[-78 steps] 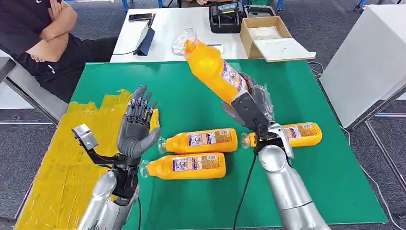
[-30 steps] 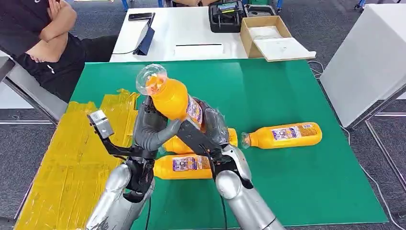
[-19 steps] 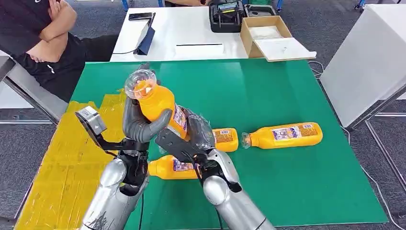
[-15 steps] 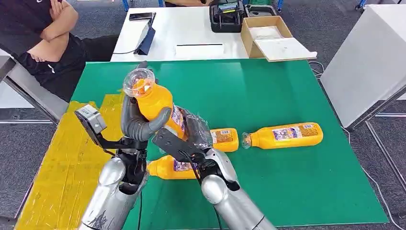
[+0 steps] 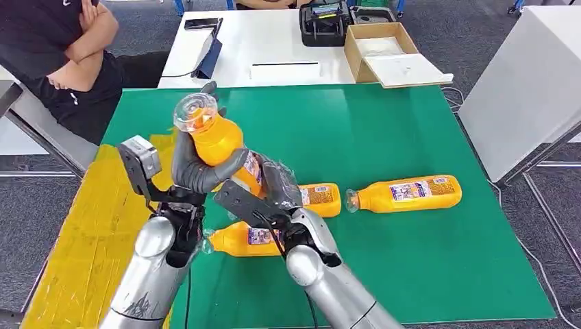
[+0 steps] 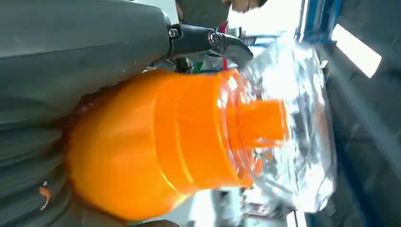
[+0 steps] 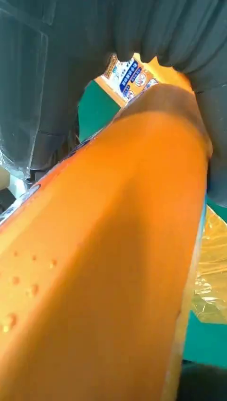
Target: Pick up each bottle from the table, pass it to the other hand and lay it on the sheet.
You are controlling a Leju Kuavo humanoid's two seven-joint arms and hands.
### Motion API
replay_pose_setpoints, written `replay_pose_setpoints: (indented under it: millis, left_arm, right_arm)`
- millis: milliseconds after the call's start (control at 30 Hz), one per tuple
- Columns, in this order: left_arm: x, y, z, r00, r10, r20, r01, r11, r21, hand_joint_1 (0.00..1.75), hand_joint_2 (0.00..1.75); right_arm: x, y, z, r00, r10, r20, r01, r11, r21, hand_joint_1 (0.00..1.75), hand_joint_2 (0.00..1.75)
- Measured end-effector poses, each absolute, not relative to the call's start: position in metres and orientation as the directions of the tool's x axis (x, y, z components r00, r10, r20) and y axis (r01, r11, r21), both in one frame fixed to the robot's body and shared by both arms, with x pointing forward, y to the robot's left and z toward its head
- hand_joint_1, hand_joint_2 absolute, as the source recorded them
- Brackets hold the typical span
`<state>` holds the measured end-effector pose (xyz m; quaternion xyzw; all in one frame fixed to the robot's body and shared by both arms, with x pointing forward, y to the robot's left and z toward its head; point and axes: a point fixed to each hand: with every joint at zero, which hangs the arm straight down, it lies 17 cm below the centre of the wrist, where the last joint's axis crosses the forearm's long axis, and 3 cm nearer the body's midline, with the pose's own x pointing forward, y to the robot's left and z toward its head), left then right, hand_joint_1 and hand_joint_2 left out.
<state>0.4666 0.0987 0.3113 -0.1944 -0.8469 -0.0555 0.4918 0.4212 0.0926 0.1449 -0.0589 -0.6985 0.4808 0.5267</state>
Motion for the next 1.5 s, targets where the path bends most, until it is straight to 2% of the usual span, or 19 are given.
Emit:
replay_pose_setpoints:
  millis: [233, 800, 833, 867, 1500]
  left_arm:
    - [0.463, 0.089, 0.293, -0.382, 0.254, 0.888, 0.537, 0.844, -0.011, 0.0, 1.75]
    - [0.469, 0.088, 0.278, -0.322, 0.266, 0.909, 0.596, 0.803, -0.024, 0.0, 1.75]
    - [0.468, 0.087, 0.278, -0.316, 0.271, 0.909, 0.603, 0.797, -0.028, 1.54, 1.75]
    - [0.468, 0.086, 0.277, -0.311, 0.274, 0.91, 0.61, 0.792, -0.03, 1.75, 1.75]
    - [0.474, 0.077, 0.284, -0.288, 0.304, 0.908, 0.671, 0.741, -0.035, 1.75, 1.75]
  right_arm:
    - [0.416, 0.093, 0.132, -0.439, 0.609, 0.66, -0.442, 0.493, -0.749, 1.75, 1.75]
    - [0.415, 0.089, 0.122, -0.424, 0.639, 0.642, -0.451, 0.465, -0.762, 1.75, 1.75]
    - [0.414, 0.089, 0.122, -0.423, 0.641, 0.641, -0.451, 0.465, -0.762, 1.75, 1.75]
    - [0.414, 0.089, 0.121, -0.422, 0.643, 0.64, -0.45, 0.464, -0.763, 1.75, 1.75]
    - [0.429, 0.072, 0.147, -0.414, 0.664, 0.623, -0.392, 0.488, -0.78, 1.75, 1.75]
